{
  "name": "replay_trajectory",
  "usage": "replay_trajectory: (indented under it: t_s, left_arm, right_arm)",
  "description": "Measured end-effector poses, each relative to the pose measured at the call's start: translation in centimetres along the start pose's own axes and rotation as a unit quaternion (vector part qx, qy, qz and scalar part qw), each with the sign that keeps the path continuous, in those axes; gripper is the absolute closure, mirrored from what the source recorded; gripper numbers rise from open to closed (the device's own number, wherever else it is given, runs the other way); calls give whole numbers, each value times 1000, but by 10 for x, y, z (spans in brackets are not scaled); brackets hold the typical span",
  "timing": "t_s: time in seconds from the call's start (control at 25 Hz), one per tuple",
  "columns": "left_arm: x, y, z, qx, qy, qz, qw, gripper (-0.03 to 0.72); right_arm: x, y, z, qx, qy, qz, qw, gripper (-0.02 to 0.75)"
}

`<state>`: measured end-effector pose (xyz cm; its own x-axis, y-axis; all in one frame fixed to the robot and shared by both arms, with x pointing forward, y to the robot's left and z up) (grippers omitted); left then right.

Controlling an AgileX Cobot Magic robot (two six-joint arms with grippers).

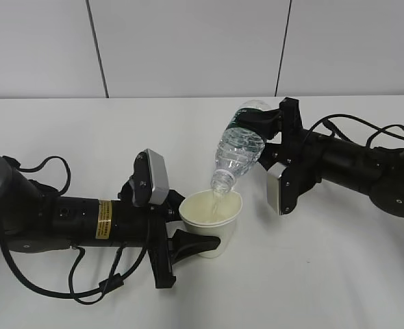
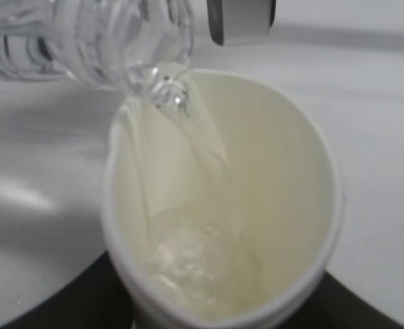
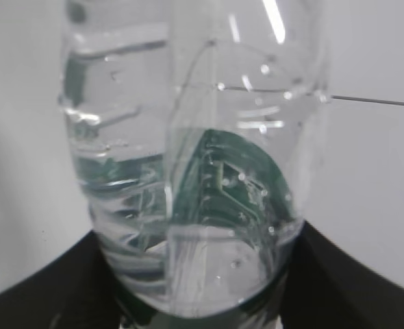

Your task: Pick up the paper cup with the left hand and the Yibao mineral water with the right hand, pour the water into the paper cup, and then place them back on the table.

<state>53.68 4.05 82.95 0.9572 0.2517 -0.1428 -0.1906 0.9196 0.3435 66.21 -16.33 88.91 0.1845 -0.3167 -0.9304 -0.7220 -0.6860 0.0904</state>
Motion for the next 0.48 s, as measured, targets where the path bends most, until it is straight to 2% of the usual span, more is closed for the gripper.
replay_trajectory:
  t_s: [0.48]
  left_arm:
    - [-1, 0, 0, 1, -2, -2, 1000, 309]
  right_arm:
    - [0, 0, 0, 0, 1, 0, 1000, 313]
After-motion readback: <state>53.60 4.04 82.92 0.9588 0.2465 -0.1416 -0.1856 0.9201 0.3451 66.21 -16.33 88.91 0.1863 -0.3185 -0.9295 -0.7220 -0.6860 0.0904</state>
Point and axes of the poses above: a point on each arm's last joint axis where the gripper is mounted, y pointing back along that axis away from the gripper, x along the wrist's bending axis when the last joint is at zero, z = x × y, the point moved 6 cm from there along -y, pointing out along that axis toward the gripper, and after that the axes turned 13 degrees about y, right-handed, at the moved point
